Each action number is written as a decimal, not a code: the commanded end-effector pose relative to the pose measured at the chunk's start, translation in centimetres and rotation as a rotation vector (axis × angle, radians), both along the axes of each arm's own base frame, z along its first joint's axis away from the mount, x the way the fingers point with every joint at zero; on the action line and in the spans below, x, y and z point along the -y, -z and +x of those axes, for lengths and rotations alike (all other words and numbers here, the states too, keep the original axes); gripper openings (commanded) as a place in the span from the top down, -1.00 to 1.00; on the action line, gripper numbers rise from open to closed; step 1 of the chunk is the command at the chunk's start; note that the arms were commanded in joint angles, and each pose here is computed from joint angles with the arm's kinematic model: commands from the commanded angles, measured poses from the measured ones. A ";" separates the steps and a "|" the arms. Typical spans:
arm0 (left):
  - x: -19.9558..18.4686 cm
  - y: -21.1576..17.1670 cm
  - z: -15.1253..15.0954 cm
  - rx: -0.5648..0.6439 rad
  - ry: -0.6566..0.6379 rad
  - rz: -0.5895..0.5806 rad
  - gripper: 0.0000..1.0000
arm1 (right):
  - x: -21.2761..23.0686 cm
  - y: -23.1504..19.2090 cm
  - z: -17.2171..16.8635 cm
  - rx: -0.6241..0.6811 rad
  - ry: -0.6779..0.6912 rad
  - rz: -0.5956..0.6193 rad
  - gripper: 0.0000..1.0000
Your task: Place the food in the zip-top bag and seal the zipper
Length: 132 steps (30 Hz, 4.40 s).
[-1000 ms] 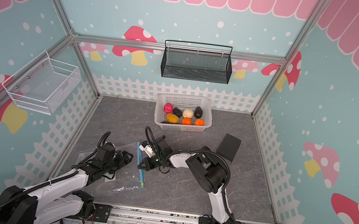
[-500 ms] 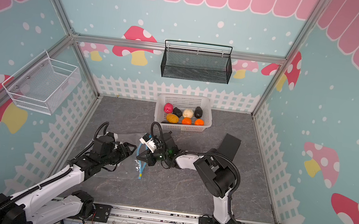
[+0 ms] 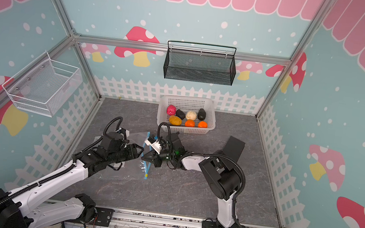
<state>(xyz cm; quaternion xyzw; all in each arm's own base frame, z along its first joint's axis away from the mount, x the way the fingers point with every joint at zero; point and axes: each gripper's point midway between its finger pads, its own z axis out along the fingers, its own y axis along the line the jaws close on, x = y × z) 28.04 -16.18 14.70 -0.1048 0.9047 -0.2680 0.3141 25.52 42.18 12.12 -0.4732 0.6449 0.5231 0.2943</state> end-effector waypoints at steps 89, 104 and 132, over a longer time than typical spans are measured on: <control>0.2 -0.9 3.9 -0.154 -0.320 0.122 1.00 | 23.2 1.3 28.7 -0.068 0.982 -0.842 0.14; 0.0 -0.8 4.2 -0.122 -0.291 0.161 1.00 | 23.1 1.1 25.1 -0.064 0.931 -0.877 0.16; -0.3 0.1 3.8 -0.136 -0.279 0.162 1.00 | 13.8 -1.4 21.8 0.088 0.751 -0.753 0.10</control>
